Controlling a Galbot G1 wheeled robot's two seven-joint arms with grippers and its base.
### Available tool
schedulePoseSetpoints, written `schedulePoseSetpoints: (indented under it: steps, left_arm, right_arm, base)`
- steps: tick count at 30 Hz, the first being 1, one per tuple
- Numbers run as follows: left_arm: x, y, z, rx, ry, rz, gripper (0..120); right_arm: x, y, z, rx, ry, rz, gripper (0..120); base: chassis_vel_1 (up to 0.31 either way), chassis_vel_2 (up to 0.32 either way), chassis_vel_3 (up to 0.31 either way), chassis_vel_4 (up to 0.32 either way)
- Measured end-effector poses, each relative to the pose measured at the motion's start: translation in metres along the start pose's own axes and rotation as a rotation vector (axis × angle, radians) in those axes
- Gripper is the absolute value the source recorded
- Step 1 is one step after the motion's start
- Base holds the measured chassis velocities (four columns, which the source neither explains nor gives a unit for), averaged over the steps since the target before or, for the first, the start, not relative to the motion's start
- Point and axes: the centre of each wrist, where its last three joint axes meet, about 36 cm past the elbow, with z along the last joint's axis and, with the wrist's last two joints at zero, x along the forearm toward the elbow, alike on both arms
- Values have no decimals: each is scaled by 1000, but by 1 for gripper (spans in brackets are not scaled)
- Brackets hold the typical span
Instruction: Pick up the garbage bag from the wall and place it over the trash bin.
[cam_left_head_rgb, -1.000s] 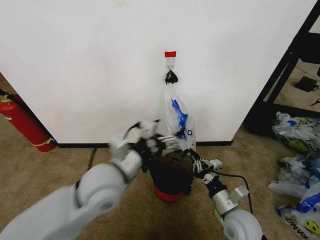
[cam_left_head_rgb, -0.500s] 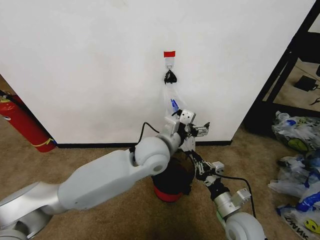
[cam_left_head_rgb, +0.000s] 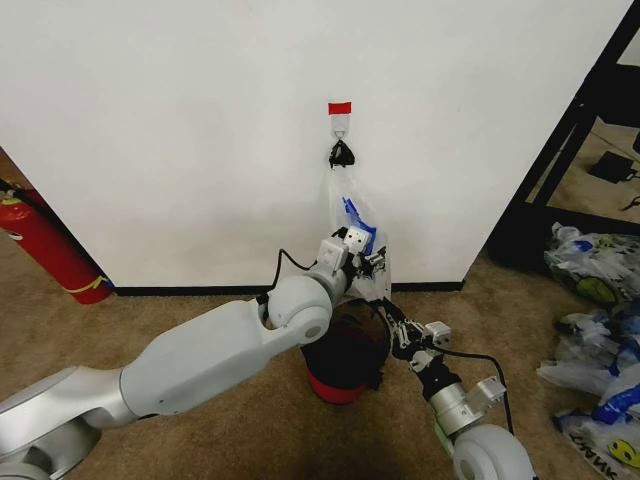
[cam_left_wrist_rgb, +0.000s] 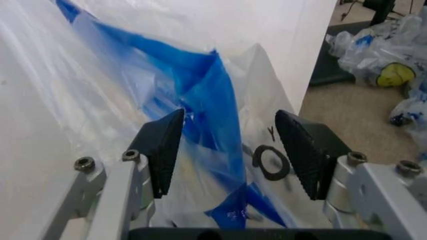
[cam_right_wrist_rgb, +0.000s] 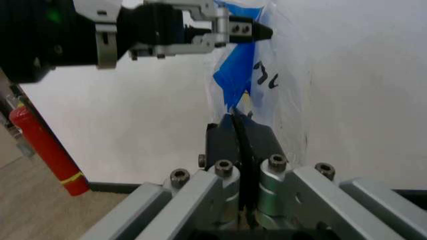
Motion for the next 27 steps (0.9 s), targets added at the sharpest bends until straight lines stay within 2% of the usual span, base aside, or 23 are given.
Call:
schedulePoseSetpoints:
  steps: [6,8,9,12,15,27]
  left_arm:
    - [-5,-6,8,1,-19,14,31]
    - [-6,-6,9,3,-22,14,30]
    - [-7,-7,9,4,-25,14,25]
    - [-8,-5,8,10,-30,7,10]
    - [-7,-2,8,10,-31,3,1]
    - [8,-3,3,76,-86,3,0]
  right_arm:
    - [1,0,0,0,1,2,0]
    - [1,0,0,0,2,2,0]
    - [1,0,0,0,2,2,0]
    - [1,-1,0,1,2,1,0]
    - [0,-1,0,3,2,2,0]
    - [-2,-7,3,4,7,24,0]
  base:
    - [0,0,0,0]
    - [0,0,0,0]
    - [0,0,0,0]
    - [0,0,0,0]
    - [0,0,0,0]
    - [0,0,0,0]
